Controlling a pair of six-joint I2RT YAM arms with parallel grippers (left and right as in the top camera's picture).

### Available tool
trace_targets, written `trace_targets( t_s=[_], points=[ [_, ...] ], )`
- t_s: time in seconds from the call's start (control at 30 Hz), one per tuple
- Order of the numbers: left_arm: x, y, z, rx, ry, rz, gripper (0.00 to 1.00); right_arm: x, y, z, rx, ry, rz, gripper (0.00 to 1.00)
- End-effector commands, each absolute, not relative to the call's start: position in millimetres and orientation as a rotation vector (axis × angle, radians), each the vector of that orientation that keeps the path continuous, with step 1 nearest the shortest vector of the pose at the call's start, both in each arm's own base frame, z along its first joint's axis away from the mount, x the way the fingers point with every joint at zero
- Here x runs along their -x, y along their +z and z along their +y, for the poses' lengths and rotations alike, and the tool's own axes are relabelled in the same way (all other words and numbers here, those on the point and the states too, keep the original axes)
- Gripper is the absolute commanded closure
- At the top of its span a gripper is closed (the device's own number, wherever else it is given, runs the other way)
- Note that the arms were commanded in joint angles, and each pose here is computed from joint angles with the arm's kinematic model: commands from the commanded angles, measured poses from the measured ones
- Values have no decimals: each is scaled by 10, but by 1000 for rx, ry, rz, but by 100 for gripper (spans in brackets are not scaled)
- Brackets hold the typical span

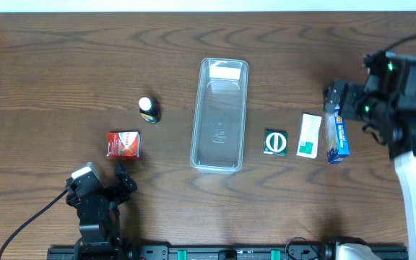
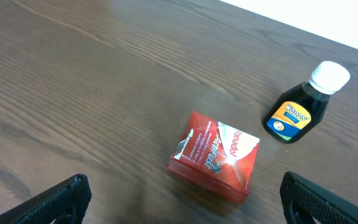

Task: Pack container
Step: 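Grasp the tall blue box with the right gripper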

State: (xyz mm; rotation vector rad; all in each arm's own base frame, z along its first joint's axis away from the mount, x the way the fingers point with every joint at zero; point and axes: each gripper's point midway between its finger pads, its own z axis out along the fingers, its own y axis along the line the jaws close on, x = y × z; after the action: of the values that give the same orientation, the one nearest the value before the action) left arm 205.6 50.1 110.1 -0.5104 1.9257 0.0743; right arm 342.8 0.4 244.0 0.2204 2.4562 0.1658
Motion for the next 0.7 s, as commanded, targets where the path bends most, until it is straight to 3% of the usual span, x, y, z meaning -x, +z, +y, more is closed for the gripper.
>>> trace_targets(
  t_s=[0.0,0.13,0.3,0.67],
  points=[
    [-2050,1031,512,498,96,1941,2,-3468,2132,-198,-252,59,2565,1],
    [-2050,1031,512,498,96,1941,2,-3431,1690,-402,-322,-57,2724,9],
    [-2050,1031,512,498,96,1941,2,-3479,1333,-438,-336,-85,2828,13],
    [-2050,1031,512,498,96,1941,2,-3443,904,-456,-385,-90,2958,44]
  ],
)
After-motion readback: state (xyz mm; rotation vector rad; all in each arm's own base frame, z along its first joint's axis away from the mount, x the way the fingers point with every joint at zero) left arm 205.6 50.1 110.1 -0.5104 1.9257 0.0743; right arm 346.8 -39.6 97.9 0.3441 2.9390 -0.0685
